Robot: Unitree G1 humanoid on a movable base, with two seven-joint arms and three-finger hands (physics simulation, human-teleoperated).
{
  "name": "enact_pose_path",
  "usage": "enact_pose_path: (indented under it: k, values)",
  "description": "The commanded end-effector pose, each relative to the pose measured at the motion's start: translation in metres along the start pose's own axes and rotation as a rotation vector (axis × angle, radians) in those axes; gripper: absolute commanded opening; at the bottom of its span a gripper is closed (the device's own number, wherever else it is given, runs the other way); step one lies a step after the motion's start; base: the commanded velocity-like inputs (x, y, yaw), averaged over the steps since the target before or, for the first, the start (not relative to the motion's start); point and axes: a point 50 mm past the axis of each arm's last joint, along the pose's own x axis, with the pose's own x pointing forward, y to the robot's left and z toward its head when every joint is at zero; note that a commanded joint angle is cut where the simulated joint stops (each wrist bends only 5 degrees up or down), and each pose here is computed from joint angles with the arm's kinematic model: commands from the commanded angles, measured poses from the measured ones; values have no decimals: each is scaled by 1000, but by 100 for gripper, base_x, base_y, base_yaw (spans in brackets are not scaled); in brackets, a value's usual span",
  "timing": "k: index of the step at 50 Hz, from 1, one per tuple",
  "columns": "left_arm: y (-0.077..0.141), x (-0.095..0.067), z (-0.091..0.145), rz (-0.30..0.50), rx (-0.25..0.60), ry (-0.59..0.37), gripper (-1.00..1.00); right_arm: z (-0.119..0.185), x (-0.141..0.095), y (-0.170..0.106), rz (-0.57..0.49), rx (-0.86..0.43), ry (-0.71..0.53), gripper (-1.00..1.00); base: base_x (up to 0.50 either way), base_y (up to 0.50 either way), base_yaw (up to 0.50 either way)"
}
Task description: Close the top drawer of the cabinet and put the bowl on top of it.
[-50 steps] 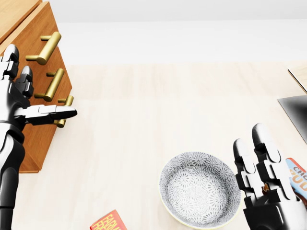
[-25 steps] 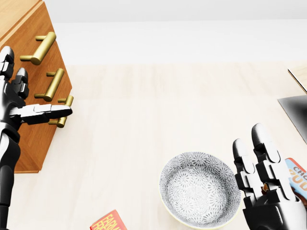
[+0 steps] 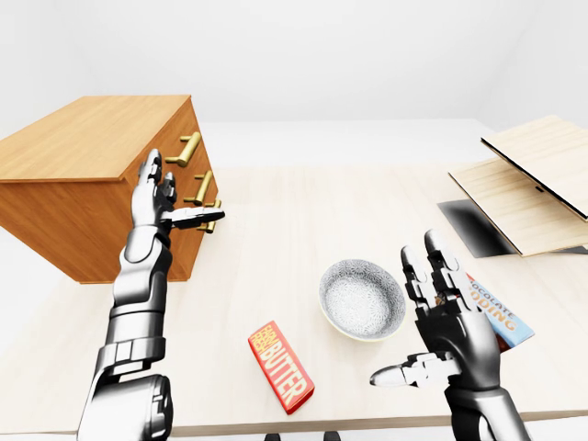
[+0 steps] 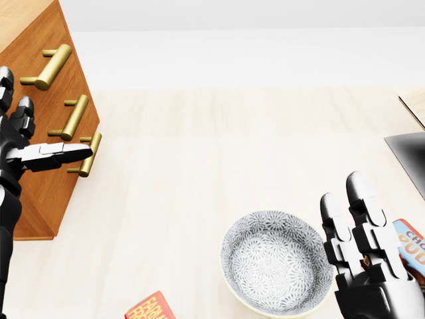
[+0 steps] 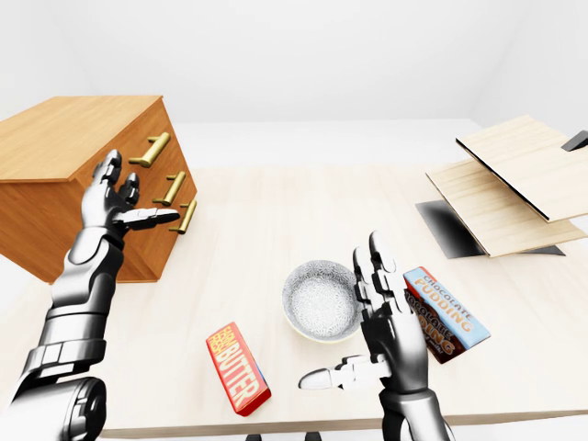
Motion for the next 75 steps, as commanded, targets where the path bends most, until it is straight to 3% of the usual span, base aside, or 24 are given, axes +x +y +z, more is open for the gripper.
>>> enact_pose_path:
  k: [1, 14, 23, 30, 40, 42, 44, 45, 50, 59, 69, 75]
  values:
    - [17, -2, -10, 83, -23, 48, 100, -2, 0, -1, 1, 2, 2, 100, 0, 0, 0]
    - [12, -3, -10, 70, -23, 39, 100, -2, 1, 0, 1, 1, 3, 100, 0, 0, 0]
    - [1, -35, 33, 42, -33, -210, 100, -1, 2, 0, -2, -1, 3, 100, 0, 0, 0]
    - [-7, -54, 47, 8, -28, -297, 100, -4, 2, 0, -2, -2, 4, 100, 0, 0, 0]
    - [-38, -83, 60, -143, 13, -398, 100, -2, 1, -1, -5, -2, 1, 100, 0, 0, 0]
    - [-52, -92, 64, -231, 44, -427, 100, -2, 2, -1, -6, 0, 1, 100, 0, 0, 0]
    - [-60, -97, 65, -256, 87, -440, 100, -2, 2, -2, -7, -1, 0, 100, 0, 0, 0]
    - [-68, -108, 71, -308, 99, -478, 100, -1, 2, -2, -8, 0, -1, 100, 0, 0, 0]
    - [-84, -129, 82, -363, 172, -554, 100, 0, 1, -3, -9, 2, -3, 100, 0, 0, 0]
    - [-99, -146, 87, -430, 220, -595, 100, 2, 0, -4, -11, 6, -8, 100, 0, 0, 0]
    - [-107, -157, 95, -415, 209, -644, 100, 7, 0, -7, -17, 9, -14, 100, 0, 0, 0]
    - [-104, -163, 110, -336, 181, -724, 100, 8, 1, -9, -22, 1, -12, 100, 0, 0, 0]
